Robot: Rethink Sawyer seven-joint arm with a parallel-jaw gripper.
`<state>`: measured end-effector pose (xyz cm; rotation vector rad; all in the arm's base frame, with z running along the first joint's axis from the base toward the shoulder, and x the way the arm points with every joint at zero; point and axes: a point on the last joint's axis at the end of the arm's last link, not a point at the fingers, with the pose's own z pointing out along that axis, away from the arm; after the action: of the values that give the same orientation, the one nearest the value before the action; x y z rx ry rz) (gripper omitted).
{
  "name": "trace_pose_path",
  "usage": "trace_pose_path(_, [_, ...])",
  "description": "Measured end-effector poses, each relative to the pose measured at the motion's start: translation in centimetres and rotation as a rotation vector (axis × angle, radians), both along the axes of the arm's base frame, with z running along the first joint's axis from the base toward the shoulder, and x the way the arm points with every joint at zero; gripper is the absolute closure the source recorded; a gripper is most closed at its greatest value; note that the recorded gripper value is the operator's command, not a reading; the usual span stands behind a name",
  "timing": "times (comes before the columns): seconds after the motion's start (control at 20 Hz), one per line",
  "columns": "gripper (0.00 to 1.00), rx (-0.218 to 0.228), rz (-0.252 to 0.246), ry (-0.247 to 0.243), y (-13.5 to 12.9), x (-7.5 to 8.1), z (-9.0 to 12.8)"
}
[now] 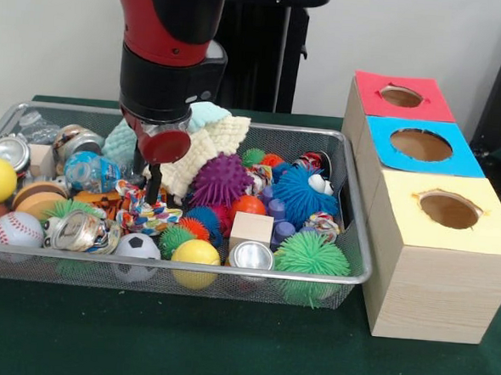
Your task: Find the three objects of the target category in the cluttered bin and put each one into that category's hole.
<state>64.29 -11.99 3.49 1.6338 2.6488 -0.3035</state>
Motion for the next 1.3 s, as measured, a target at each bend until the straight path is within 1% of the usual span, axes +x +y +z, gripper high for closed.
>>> trace_pose_path(0.45, [0.0,-0.005,-0.01,-0.007,-0.9,-0.2,-0.5])
trace_pose_path(0.65, [0.0,-0.005,-0.026,-0.007,-1.9,-0.4,-0.5])
trace_pose_path(0.7, [0.0,-0.006,-0.038,-0.007,-2.7,-0.6,-0.5])
trace_pose_path(1.05, [0.0,-0.006,-0.074,-0.007,-5.0,-1.1,-0.5])
trace_pose_path(1.3, [0.0,-0.007,-0.075,-0.006,-5.2,-1.1,-0.7])
